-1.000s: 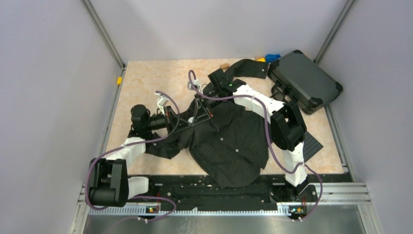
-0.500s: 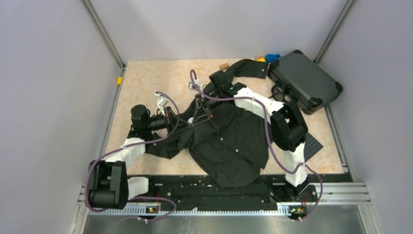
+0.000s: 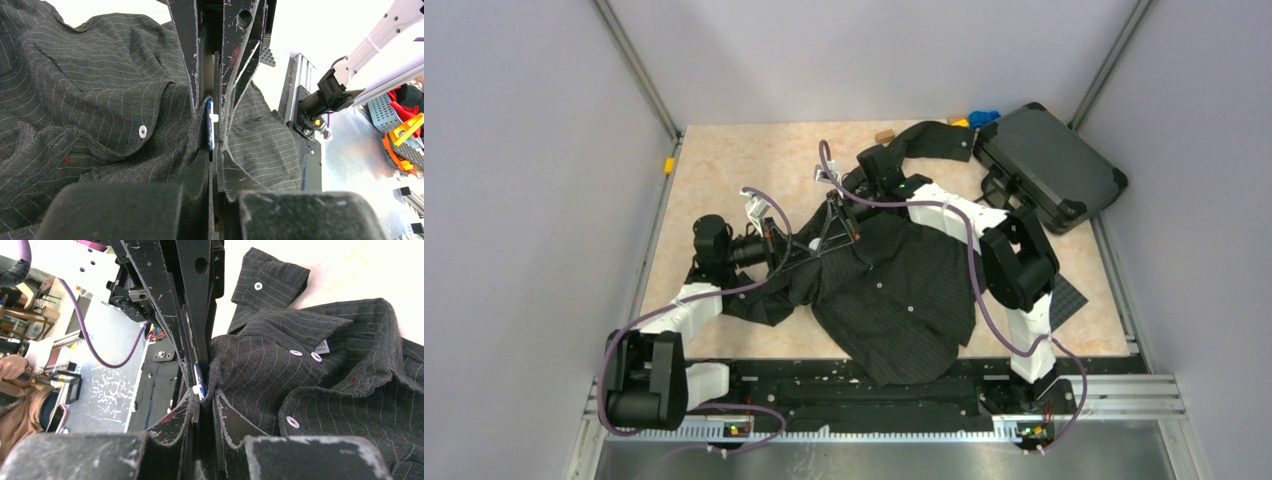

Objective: Pin the brooch onto the clothing

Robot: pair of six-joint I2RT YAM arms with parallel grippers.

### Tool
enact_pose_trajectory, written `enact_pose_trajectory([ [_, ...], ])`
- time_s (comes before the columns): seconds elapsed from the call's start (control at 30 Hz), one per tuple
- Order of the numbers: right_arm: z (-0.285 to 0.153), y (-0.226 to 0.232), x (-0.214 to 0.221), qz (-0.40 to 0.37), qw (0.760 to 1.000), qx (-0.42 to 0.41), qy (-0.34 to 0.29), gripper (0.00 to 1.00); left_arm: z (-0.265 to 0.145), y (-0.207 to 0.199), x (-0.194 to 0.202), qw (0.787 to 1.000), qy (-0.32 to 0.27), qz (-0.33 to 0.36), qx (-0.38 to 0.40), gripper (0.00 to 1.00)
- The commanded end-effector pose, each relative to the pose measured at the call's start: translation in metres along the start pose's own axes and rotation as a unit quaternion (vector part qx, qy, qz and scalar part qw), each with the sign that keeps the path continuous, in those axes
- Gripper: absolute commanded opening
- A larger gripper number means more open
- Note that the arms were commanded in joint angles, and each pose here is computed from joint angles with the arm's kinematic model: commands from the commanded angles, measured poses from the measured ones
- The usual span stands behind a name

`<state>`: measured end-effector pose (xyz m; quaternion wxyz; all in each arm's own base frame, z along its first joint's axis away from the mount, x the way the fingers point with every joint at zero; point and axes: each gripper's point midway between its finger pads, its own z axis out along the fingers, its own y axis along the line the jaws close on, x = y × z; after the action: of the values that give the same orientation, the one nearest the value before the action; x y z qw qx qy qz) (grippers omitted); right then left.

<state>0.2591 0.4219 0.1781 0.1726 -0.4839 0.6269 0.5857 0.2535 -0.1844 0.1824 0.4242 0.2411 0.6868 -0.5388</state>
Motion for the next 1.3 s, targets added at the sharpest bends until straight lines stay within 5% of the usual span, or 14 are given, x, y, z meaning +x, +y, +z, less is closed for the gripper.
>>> enact_pose_trajectory([
  [0.0,-0.006,-0.026,-0.022,-0.054,0.995,0.082,-0.031,0.06,0.004,-0.039,-0.029,0.993,-0.003,0.093,0.072,0.00],
  [0.27,-0.012,-0.025,-0.027,-0.070,0.993,0.088,-0.046,0.08,0.005,-0.029,-0.030,0.995,-0.005,0.092,0.046,0.00],
  [0.73,-0.030,-0.006,-0.034,-0.108,0.985,0.121,-0.062,0.58,0.006,0.015,-0.031,0.997,0.010,0.045,-0.064,0.02],
  [0.83,-0.043,-0.001,-0.038,-0.119,0.978,0.153,-0.073,0.63,0.004,0.022,-0.035,0.995,0.005,0.042,-0.093,0.20],
  [0.93,-0.056,0.008,-0.042,-0.124,0.972,0.180,-0.081,0.82,0.000,0.032,-0.039,0.990,-0.006,0.035,-0.136,0.54],
  [1.0,-0.065,0.021,-0.049,-0.134,0.968,0.191,-0.097,0.84,-0.003,0.031,-0.044,0.988,-0.017,0.034,-0.151,0.82],
  [1.13,-0.087,0.038,-0.056,-0.144,0.952,0.244,-0.115,0.84,-0.018,0.038,-0.058,0.973,-0.045,0.025,-0.226,0.90],
  [1.27,-0.125,0.031,-0.062,-0.110,0.913,0.364,-0.147,0.83,-0.053,0.062,-0.067,0.925,-0.092,-0.028,-0.369,0.93],
])
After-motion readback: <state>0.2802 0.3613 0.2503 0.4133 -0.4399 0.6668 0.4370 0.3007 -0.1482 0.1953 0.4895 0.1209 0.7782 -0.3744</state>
